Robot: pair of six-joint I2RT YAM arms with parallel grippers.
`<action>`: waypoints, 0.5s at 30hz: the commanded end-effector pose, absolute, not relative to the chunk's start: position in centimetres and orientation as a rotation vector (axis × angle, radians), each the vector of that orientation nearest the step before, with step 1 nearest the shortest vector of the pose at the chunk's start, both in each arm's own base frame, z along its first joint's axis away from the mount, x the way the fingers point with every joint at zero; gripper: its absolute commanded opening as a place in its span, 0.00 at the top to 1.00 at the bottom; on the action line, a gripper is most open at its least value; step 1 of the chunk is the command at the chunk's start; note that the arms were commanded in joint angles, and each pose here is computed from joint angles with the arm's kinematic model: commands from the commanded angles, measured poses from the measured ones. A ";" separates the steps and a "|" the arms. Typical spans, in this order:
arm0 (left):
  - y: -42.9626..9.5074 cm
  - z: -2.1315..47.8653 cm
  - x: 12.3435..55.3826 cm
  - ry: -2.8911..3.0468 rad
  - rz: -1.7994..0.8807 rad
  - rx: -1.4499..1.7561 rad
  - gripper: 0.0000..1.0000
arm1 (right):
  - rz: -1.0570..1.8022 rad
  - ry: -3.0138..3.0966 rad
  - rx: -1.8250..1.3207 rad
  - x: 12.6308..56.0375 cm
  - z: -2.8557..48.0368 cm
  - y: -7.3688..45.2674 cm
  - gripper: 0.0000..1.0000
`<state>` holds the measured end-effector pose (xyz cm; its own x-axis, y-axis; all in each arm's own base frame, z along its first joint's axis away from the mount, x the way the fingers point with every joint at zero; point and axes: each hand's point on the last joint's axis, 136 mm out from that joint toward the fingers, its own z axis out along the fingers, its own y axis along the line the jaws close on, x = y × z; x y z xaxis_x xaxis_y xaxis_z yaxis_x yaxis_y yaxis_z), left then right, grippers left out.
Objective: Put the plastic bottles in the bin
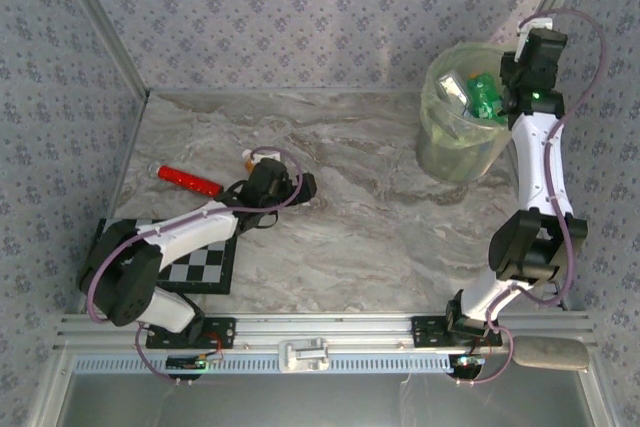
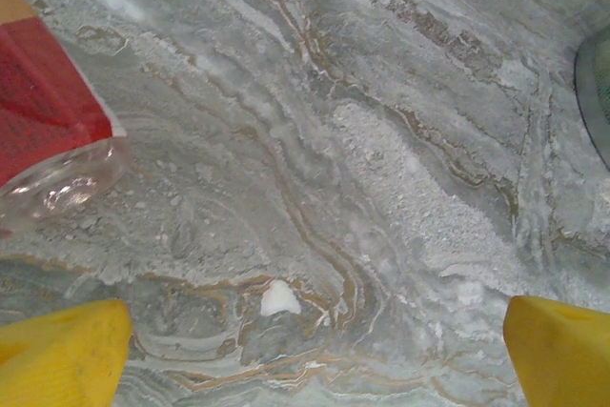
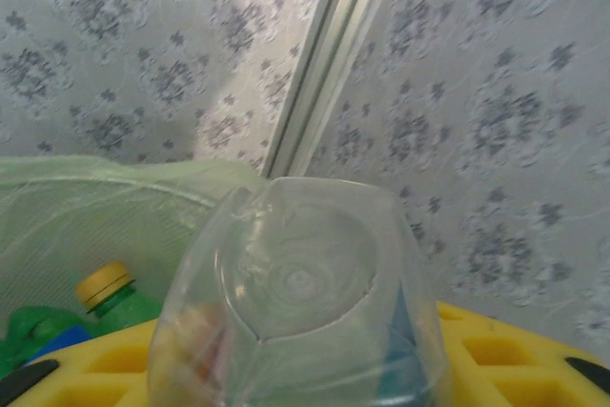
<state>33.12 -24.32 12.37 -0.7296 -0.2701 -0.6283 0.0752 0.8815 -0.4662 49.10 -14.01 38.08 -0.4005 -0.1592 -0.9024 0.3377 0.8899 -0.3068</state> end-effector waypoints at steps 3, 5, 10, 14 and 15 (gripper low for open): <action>-25.4 13.7 33.5 2.299 -0.652 -0.132 0.00 | -0.427 1.998 0.107 50.2 36.1 -12.5 0.41; -25.3 13.6 33.5 2.301 -0.649 -0.137 0.00 | -0.427 2.010 0.102 50.3 36.1 -12.3 0.34; -24.9 13.3 33.3 2.305 -0.628 -0.144 0.00 | -0.431 1.970 0.099 49.8 38.2 -11.5 0.00; -23.8 13.6 33.8 2.300 -0.562 -0.158 0.00 | -0.422 1.891 0.092 48.4 41.6 -10.0 0.00; -23.4 13.6 33.9 2.299 -0.541 -0.164 0.00 | -0.418 1.869 0.091 47.9 42.5 -9.5 0.00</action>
